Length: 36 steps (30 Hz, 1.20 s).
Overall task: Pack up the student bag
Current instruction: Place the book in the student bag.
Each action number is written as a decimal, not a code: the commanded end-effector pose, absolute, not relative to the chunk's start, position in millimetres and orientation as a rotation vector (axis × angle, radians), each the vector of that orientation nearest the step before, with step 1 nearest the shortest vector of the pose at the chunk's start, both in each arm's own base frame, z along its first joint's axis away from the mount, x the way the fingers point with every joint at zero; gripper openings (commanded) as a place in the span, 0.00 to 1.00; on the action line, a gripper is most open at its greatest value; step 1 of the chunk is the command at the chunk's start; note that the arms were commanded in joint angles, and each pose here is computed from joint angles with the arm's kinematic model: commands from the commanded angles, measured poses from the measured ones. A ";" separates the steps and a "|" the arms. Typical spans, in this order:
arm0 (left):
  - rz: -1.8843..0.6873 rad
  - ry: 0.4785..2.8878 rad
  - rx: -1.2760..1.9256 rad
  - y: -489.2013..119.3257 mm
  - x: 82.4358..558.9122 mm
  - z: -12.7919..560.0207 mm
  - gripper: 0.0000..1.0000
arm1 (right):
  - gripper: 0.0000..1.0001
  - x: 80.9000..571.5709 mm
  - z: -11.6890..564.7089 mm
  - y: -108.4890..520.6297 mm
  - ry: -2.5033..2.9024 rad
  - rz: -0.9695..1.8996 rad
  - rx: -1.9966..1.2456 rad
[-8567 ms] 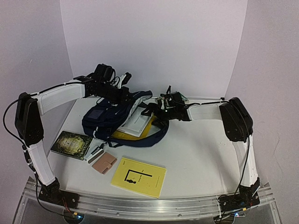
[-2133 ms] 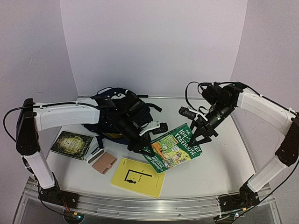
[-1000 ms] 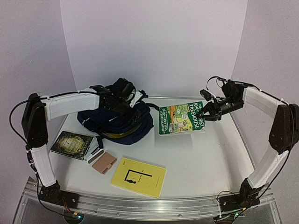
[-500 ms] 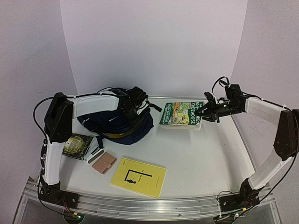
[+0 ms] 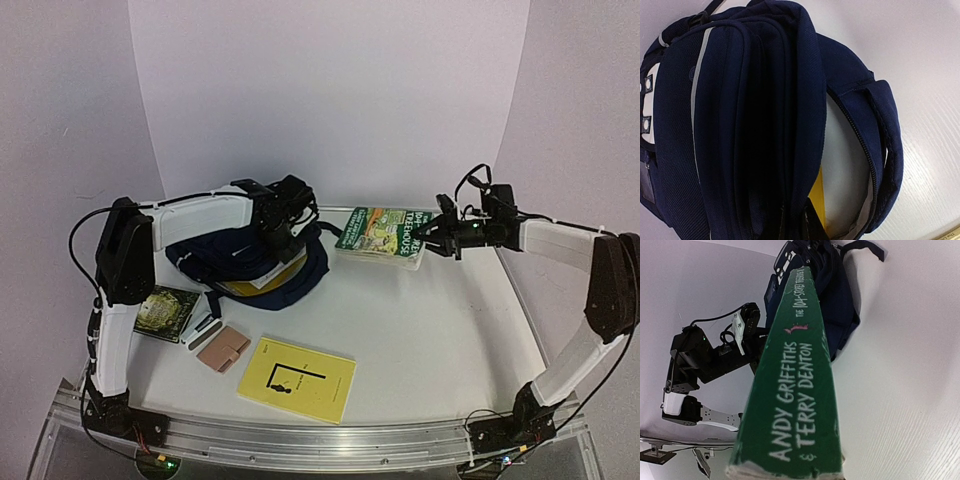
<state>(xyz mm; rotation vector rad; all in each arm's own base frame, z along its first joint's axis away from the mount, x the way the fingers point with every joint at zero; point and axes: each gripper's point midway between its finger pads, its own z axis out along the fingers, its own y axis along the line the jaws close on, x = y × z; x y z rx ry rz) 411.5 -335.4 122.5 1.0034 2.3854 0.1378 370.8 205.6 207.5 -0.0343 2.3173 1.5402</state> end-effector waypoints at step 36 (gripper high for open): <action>-0.405 2.089 0.793 -372.7 404.1 292.0 0.00 | 0.00 469.1 177.0 460.6 2.042 1.974 0.156</action>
